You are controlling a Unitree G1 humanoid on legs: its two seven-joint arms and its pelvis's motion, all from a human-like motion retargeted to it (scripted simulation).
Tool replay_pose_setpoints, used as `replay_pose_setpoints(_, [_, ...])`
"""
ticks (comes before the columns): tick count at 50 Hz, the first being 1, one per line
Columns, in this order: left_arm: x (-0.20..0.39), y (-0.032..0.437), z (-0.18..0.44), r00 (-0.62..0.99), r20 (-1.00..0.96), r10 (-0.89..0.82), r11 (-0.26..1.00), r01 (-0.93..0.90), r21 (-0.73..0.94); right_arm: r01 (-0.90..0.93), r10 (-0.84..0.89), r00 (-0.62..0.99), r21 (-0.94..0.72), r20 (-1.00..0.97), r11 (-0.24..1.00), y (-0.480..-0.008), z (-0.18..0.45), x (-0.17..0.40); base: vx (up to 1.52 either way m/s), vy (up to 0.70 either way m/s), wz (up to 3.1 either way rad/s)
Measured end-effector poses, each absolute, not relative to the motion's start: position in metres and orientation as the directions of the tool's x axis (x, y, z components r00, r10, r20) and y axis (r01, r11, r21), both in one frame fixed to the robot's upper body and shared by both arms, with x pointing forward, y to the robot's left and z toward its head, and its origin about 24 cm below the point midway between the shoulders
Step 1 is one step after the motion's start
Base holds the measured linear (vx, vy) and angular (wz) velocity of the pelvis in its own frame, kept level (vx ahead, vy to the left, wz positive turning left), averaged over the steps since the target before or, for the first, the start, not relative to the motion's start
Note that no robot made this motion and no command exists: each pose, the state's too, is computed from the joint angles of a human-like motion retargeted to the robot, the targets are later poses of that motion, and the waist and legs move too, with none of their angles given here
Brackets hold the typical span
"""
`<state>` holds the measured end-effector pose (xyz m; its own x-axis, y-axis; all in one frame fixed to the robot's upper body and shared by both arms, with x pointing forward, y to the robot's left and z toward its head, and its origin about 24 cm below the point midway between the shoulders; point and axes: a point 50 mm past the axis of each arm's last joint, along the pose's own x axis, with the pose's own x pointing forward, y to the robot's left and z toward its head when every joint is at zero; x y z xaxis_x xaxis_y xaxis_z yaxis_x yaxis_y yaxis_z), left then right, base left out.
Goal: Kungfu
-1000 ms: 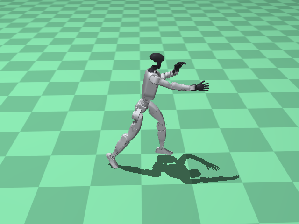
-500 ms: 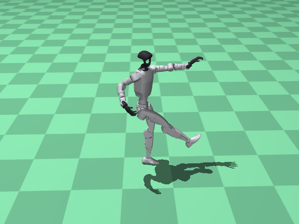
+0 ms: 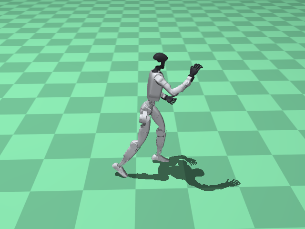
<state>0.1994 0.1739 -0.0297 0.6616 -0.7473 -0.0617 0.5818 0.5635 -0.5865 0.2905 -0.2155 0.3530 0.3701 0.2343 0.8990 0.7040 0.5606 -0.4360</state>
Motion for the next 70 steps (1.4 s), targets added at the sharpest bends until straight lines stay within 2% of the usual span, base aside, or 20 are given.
replay_pose_setpoints(3, [0.116,0.159,-0.07,0.791,-0.138,-0.596,0.483,0.216,-0.849,0.885,-0.205,0.464,-0.439,0.862,0.155,-0.3,0.395,0.349,-0.54,-0.87,-1.99])
replay_pose_setpoints(4, [0.099,0.163,-0.075,0.848,-0.188,-0.495,0.482,0.088,-0.872,0.74,-0.437,0.627,-0.668,0.644,0.077,-0.337,0.39,0.351,-0.22,-1.02,-0.49])
replay_pose_setpoints(5, [0.084,0.171,-0.079,0.893,-0.246,-0.377,0.481,-0.038,-0.876,0.496,-0.674,0.693,-0.847,0.255,0.189,-0.377,0.377,0.335,0.05,-0.71,0.14])
replay_pose_setpoints(7, [0.068,0.164,-0.084,0.925,-0.307,-0.225,0.483,-0.168,-0.859,0.176,-0.689,0.719,-0.935,-0.091,0.307,-0.369,0.373,0.334,-0.08,-0.49,0.22])
replay_pose_setpoints(11, [0.071,0.148,-0.088,0.94,-0.294,-0.176,0.382,-0.21,-0.9,0.521,-0.466,0.738,-0.851,0.488,-0.066,-0.336,0.421,0.343,-0.36,-0.43,0.24])
replay_pose_setpoints(13, [0.064,0.153,-0.086,0.938,-0.286,-0.194,0.379,-0.197,-0.904,0.646,-0.261,0.711,-0.753,0.653,-0.127,-0.306,0.419,0.357,-0.19,0.01,0.56])
replay_pose_setpoints(19, [0.058,0.167,-0.081,0.904,-0.324,-0.279,0.537,-0.132,-0.833,0.541,-0.439,0.748,-0.84,0.498,-0.032,-0.316,0.401,0.363,-0.11,-0.04,0.25])
replay_pose_setpoints(25, [0.058,0.189,-0.079,0.894,-0.39,-0.218,0.59,-0.198,-0.783,0.667,-0.292,0.706,-0.744,0.645,-0.029,-0.296,0.406,0.367,0.07,0.07,0.27])
replay_pose_setpoints(31, [0.059,0.242,-0.089,0.828,-0.547,-0.124,0.685,-0.327,-0.651,0.755,-0.277,0.649,-0.645,0.709,0.116,-0.292,0.391,0.371,0.33,0.1,-0.34])
replay_pose_setpoints(36, [0.091,0.325,-0.091,0.701,-0.692,0.172,0.883,-0.421,-0.207,0.747,-0.152,0.643,-0.569,0.751,0.345,-0.263,0.36,0.383,0.56,0.3,0.07])
replay_pose_setpoints(40, [0.182,0.344,-0.068,0.713,-0.613,0.34,0.931,-0.164,0.326,0.611,-0.043,0.6,-0.422,0.799,0.67,-0.223,0.346,0.384,0.54,0.24,1.04])
replay_pose_setpoints(43, [0.273,0.302,-0.033,0.848,-0.484,0.216,0.942,-0.05,0.332,0.409,0.092,0.489,-0.321,0.868,0.855,-0.173,0.343,0.371,0.64,-0.05,0.54])
replay_pose_setpoints(47, [0.367,0.194,0.035,0.972,-0.233,-0.028,0.977,0.076,0.197,0.097,0.297,0.339,-0.347,0.893,0.933,-0.095,0.34,0.339,0.62,0.25,0.51])
replay_pose_setpoints(50, [0.402,0.108,0.119,0.963,0.085,-0.257,0.959,0.243,0.147,-0.155,0.426,0.118,-0.407,0.897,0.9,-0.052,0.357,0.294,0.54,0.2,0.89])
replay_pose_setpoints(53, [0.4,0.05,0.219,0.788,0.448,-0.423,0.904,0.4,0.15,-0.261,0.519,-0.111,-0.529,0.847,0.808,-0.025,0.374,0.248,0.64,0.15,0.14])
replay_pose_setpoints(57, [0.362,0.018,0.324,0.446,0.748,-0.491,0.835,0.487,0.257,-0.224,0.552,-0.287,-0.615,0.783,0.756,-0.014,0.392,0.21,0.76,-0.03,0.02])
replay_pose_setpoints(61, [0.318,0.005,0.389,0.186,0.833,-0.521,0.831,0.334,0.445,-0.145,0.574,-0.38,-0.66,0.725,0.737,-0.023,0.418,0.189,0.87,-0.23,1.07])
replay_pose_setpoints(64, [0.311,0.006,0.4,0.167,0.879,-0.446,0.893,0.155,0.423,-0.133,0.548,-0.404,-0.64,0.732,0.757,-0.02,0.423,0.184,0.95,-0.31,0.88])
replay_pose_setpoints(67, [0.319,0.011,0.383,0.205,0.906,-0.371,0.924,0.178,0.338,-0.133,0.546,-0.376,-0.627,0.749,0.768,-0.023,0.421,0.192,1.23,-0.44,0.7])
replay_pose_setpoints(70, [0.355,0.024,0.326,0.429,0.814,-0.392,0.92,0.189,0.343,-0.136,0.595,-0.202,-0.624,0.778,0.769,-0.025,0.397,0.227,1.37,-0.43,0.7])
